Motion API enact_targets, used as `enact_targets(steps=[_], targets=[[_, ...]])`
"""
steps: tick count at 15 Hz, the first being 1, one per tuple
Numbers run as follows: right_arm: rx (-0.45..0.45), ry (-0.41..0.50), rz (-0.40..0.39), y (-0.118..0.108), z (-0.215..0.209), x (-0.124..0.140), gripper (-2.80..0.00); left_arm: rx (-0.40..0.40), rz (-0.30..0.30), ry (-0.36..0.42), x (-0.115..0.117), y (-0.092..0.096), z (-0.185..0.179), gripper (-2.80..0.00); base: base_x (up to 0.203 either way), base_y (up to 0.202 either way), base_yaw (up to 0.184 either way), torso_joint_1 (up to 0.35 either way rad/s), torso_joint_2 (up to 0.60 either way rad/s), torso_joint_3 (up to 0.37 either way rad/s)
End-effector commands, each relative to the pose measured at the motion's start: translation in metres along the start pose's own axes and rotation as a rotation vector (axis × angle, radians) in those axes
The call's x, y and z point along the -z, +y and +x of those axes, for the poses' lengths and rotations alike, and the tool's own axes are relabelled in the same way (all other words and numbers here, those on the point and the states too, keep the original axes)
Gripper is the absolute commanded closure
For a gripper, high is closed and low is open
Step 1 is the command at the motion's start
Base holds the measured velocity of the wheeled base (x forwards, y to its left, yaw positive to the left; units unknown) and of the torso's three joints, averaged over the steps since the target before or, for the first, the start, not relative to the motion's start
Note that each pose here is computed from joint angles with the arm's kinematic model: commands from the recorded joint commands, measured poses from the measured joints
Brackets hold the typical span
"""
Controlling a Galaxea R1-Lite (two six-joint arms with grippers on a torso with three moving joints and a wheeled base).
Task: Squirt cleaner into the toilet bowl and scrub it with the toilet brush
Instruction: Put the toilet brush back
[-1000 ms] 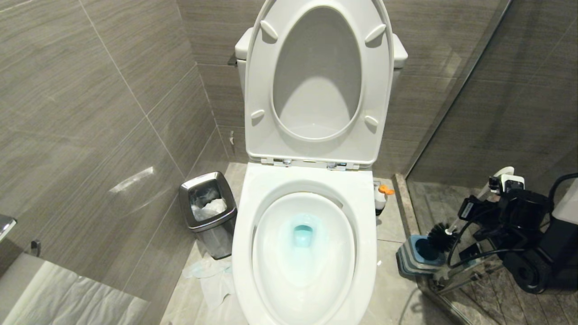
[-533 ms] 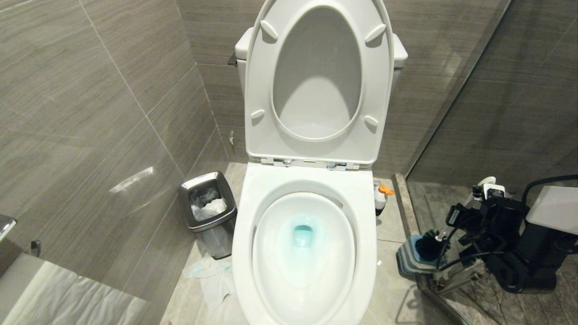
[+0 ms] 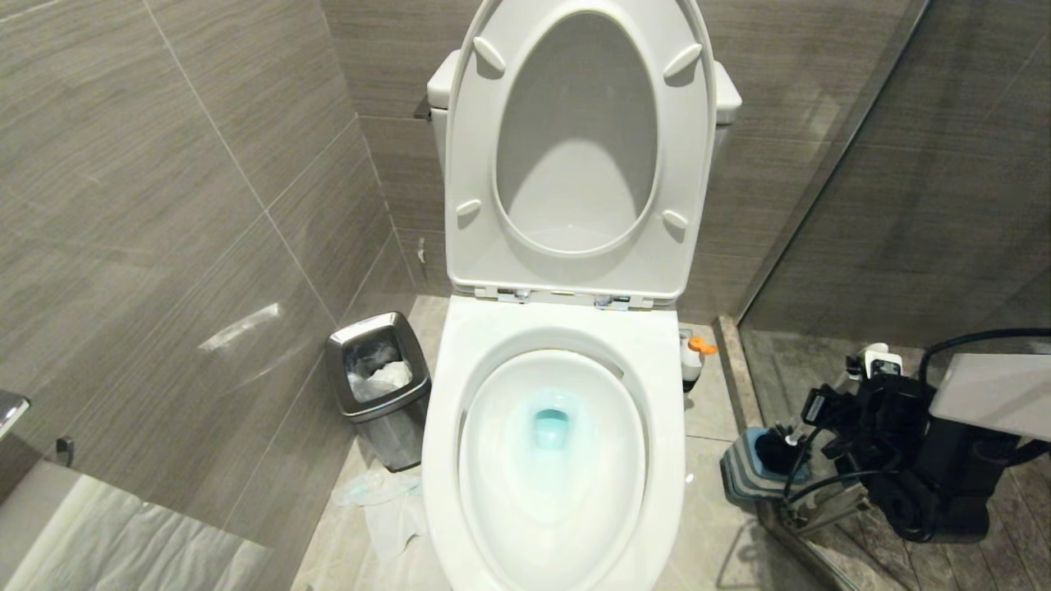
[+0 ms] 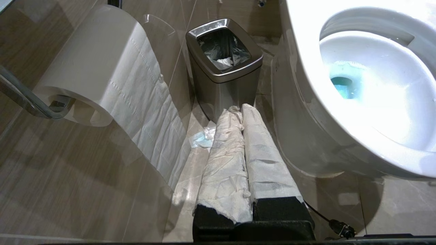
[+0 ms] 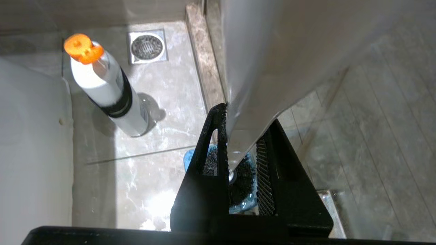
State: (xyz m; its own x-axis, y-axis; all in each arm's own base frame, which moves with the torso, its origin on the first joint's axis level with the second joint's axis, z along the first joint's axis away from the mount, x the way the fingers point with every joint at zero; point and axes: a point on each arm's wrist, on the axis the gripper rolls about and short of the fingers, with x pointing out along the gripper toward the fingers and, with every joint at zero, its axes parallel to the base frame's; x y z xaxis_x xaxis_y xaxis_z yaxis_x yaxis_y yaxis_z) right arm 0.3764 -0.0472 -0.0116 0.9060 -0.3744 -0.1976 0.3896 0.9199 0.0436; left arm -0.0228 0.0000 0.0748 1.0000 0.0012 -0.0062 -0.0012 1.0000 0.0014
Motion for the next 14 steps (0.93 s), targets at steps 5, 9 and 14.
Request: enact_targets(steps=[5, 9, 14], targets=[[0.006, 0.010, -0.004, -0.0003, 0.0028, 0.0078, 0.00, 0.000, 0.002, 0.000, 0.0000, 0.0000, 0.0000, 0.00, 0.000, 0.000, 0.000, 0.000, 0.00, 0.000], [0.006, 0.007, -0.003, -0.0004, 0.0020, 0.0065, 0.00, 0.000, 0.002, 0.000, 0.0000, 0.0000, 0.0000, 0.00, 0.000, 0.000, 0.000, -0.001, 0.00, -0.018], [0.005, -0.005, 0.001, -0.0002, 0.0006, 0.0013, 0.00, 0.000, 0.000, 0.000, 0.0000, 0.0000, 0.0000, 0.00, 0.000, 0.000, 0.000, 0.002, 0.00, -0.133]])
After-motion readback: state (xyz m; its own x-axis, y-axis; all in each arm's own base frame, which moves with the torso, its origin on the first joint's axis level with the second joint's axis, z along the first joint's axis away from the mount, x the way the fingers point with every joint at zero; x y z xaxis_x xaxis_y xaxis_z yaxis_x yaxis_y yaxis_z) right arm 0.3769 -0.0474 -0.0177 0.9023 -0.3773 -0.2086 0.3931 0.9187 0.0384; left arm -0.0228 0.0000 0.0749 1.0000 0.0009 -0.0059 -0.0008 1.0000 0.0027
